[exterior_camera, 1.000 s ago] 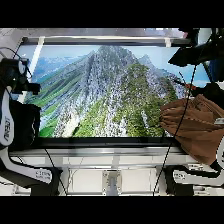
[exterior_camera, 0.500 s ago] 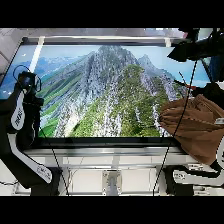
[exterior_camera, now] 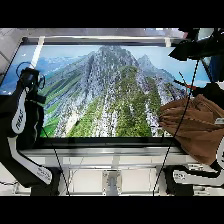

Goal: Fold the clothes and pants, and hang the long-sleeved shirts on hangers.

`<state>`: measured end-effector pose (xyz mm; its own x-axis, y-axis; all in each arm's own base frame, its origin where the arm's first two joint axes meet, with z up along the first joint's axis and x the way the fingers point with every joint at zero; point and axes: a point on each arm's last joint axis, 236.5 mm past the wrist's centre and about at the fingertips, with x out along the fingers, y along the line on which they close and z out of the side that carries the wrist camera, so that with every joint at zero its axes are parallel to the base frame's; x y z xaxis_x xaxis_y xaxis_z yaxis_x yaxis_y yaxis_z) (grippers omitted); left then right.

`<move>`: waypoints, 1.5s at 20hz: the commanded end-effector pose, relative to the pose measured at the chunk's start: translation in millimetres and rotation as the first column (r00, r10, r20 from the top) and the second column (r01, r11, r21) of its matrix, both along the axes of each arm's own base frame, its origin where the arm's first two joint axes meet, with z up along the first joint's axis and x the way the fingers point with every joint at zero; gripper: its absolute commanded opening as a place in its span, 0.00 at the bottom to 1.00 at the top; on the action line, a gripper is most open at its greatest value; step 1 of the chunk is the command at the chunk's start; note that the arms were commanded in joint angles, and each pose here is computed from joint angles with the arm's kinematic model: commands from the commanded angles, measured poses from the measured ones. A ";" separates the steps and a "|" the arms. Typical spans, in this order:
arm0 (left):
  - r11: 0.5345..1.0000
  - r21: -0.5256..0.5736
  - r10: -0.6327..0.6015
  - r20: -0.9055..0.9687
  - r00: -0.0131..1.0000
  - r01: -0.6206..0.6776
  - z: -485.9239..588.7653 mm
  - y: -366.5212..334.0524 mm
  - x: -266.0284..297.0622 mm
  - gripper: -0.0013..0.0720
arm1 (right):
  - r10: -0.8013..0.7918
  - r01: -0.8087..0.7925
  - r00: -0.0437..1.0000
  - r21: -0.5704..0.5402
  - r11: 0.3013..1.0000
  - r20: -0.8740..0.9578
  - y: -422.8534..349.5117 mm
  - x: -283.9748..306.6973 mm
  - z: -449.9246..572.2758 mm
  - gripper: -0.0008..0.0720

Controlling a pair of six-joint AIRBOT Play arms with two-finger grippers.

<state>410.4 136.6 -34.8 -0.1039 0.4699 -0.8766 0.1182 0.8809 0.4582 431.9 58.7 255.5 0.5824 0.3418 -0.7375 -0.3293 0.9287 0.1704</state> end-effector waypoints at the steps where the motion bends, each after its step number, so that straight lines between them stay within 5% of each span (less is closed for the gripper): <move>1: 0.972 -0.112 -0.174 0.231 0.957 0.204 45.7 -96.7 38.9 0.04 | -0.037 0.027 0.994 -0.099 0.995 -0.104 -22.0 -23.0 -13.3 0.66; 5: 0.785 -0.261 -0.331 0.590 0.736 0.562 93.5 -284.5 78.5 0.04 | -0.076 0.030 0.967 -0.185 0.982 -0.243 -41.2 -54.4 -30.9 0.61; 8: 0.584 -0.319 -0.284 0.782 0.555 0.747 121.8 -420.7 77.1 0.04 | -0.086 0.035 0.963 -0.198 0.979 -0.256 -44.8 -56.8 -33.3 0.61; 11: 0.470 -0.299 -0.278 0.843 0.461 0.830 116.9 -496.5 63.8 0.06 | -0.089 0.041 0.966 -0.196 0.980 -0.241 -44.9 -50.8 -34.8 0.61; 12: 0.455 -0.297 -0.284 0.845 0.453 0.840 110.2 -508.1 60.9 0.35 | -0.088 0.042 0.968 -0.196 0.980 -0.236 -44.9 -48.4 -36.2 0.61; 13: 0.449 -0.302 -0.288 0.842 0.457 0.841 103.9 -513.8 58.6 0.83 | -0.085 0.039 0.969 -0.196 0.980 -0.233 -44.9 -46.0 -38.3 0.61; 14: 0.453 -0.305 -0.292 0.837 0.462 0.838 102.2 -512.4 58.5 0.96 | -0.080 0.035 0.968 -0.189 0.981 -0.237 -43.0 -44.8 -40.8 0.61; 16: 0.510 -0.256 -0.323 0.828 0.459 0.821 108.6 -479.6 72.6 0.95 | -0.012 -0.018 0.964 -0.110 0.994 -0.267 -21.8 -45.1 -49.3 0.61; 20: 0.787 -0.214 -0.204 0.795 0.572 0.578 135.9 -329.6 113.2 0.95 | 0.158 -0.107 0.943 0.184 0.977 -0.293 51.0 -33.0 -89.5 0.61; 22: 0.871 -0.267 -0.071 0.764 0.642 0.413 137.5 -254.9 117.5 0.95 | 0.208 -0.136 0.934 0.248 0.959 -0.290 91.9 -27.2 -130.2 0.61; 26: 0.927 -0.339 0.123 0.676 0.726 0.159 118.4 -153.7 106.0 0.88 | 0.220 -0.158 0.941 0.242 0.957 -0.257 181.4 -39.0 -228.1 0.63; 30: 0.934 -0.348 0.177 0.650 0.739 0.082 113.3 -120.6 99.2 0.85 | 0.246 -0.179 0.936 0.261 0.949 -0.253 252.5 -56.4 -284.0 0.68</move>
